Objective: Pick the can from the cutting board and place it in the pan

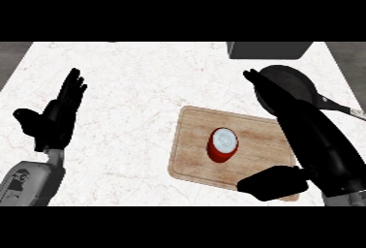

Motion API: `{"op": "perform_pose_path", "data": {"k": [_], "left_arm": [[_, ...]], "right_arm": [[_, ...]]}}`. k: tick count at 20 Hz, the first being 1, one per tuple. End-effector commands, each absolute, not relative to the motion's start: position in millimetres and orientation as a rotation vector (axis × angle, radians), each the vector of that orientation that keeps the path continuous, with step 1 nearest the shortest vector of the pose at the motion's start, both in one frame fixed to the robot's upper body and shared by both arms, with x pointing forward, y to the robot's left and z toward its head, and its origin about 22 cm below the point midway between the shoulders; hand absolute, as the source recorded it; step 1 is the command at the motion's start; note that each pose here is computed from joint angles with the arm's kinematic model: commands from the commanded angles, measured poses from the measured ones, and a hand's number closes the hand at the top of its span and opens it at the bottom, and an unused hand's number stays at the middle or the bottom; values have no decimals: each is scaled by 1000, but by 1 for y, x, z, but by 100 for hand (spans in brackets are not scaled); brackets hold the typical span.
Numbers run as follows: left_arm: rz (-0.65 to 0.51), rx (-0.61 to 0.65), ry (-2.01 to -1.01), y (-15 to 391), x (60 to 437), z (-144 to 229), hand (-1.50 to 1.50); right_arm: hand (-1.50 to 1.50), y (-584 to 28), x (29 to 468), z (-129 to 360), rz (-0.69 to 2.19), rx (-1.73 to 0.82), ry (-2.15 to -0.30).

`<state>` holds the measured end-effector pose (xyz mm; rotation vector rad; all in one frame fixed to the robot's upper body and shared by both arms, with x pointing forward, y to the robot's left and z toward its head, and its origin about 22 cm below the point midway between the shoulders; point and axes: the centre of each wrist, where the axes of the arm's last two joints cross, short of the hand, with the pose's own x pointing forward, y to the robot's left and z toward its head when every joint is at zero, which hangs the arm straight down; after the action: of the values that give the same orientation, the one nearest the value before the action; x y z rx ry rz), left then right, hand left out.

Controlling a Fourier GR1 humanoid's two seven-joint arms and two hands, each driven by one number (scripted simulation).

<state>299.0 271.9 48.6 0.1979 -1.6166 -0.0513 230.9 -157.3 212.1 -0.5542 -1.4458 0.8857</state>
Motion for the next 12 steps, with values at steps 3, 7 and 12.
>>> {"op": "perform_pose_path", "data": {"k": [3, 7, 12], "left_arm": [[-44, 198, -1629, 288, 297, 61, 0], [-50, 199, -1624, 259, 304, 56, 0], [-38, 212, -1613, 287, 292, 44, 0]], "right_arm": [[-150, -137, 221, 205, 869, -616, -1321], [-150, -141, 247, 176, 858, -666, -1266], [-150, -173, 253, 166, 887, -642, -1188]]}}
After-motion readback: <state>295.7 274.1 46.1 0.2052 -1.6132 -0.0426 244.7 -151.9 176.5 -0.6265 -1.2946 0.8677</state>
